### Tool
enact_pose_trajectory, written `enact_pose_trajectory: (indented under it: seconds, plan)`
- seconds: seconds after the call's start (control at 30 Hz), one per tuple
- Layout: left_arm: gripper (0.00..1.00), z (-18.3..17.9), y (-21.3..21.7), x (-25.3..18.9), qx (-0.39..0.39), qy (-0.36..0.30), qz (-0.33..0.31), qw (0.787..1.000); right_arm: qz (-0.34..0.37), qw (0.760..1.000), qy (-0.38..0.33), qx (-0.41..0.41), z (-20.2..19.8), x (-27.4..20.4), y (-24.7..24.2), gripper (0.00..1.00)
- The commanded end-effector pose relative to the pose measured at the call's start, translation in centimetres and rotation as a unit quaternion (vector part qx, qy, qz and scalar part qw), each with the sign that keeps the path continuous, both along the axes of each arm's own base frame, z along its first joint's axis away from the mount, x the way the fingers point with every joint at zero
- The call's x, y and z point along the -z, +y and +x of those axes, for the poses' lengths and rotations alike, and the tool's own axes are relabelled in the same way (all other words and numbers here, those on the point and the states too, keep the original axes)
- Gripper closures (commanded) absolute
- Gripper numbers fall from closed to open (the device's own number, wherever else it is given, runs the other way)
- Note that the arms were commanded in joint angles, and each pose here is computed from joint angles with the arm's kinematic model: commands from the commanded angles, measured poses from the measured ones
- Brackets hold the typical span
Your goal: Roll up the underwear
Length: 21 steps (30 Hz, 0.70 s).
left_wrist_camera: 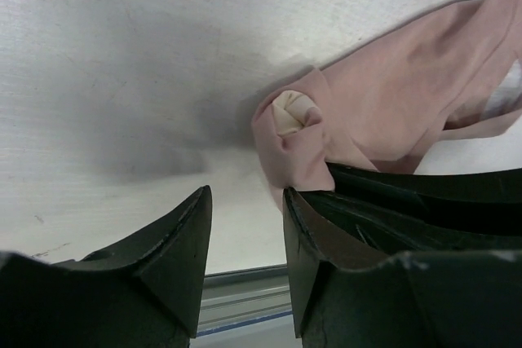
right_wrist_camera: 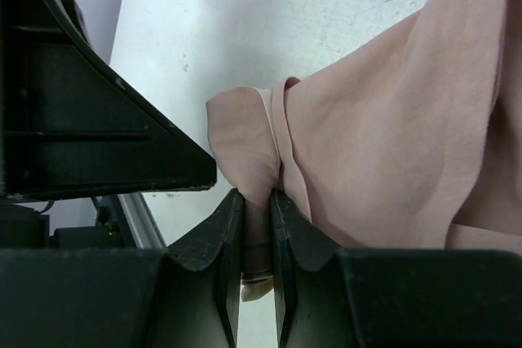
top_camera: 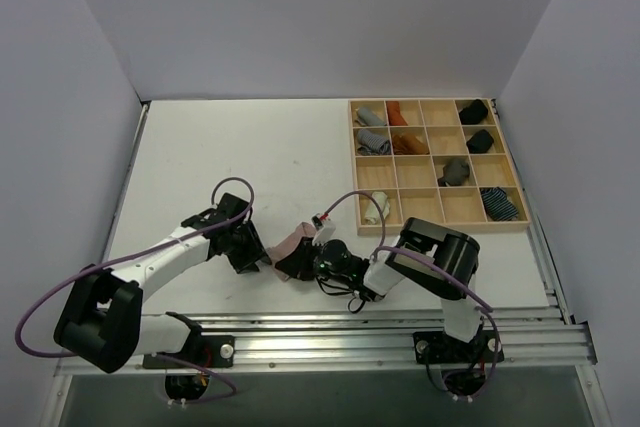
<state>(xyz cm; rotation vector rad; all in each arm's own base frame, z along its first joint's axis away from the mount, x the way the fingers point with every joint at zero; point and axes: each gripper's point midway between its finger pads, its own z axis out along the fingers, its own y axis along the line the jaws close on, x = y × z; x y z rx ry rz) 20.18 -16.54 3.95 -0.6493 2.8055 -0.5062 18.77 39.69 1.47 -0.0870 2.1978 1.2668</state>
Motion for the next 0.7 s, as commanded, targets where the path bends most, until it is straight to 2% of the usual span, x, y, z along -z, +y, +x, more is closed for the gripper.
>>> enact_pose_trajectory:
  seconds: [0.0,0.17,0.43,0.67]
  plan:
    - [0.52,0.6,-0.3,0.2,0.009,-0.022,-0.006,1.000,-0.207,0.966,0.149,-0.041,-7.1,12.2,-8.5,1.00]
    - [0.51,1.0,0.1,0.8,0.003,-0.022,0.008,1.000,-0.211,0.965,0.152,-0.045,-7.2,12.4,-8.5,1.00]
    - [0.48,2.4,-0.2,-2.4,-0.006,-0.074,-0.010,0.997,-0.217,0.962,0.160,-0.046,-7.2,12.8,-8.3,1.00]
    - [0.46,2.9,-0.4,-1.8,-0.010,-0.062,-0.009,0.998,-0.224,0.960,0.162,-0.049,-7.3,13.1,-8.3,1.00]
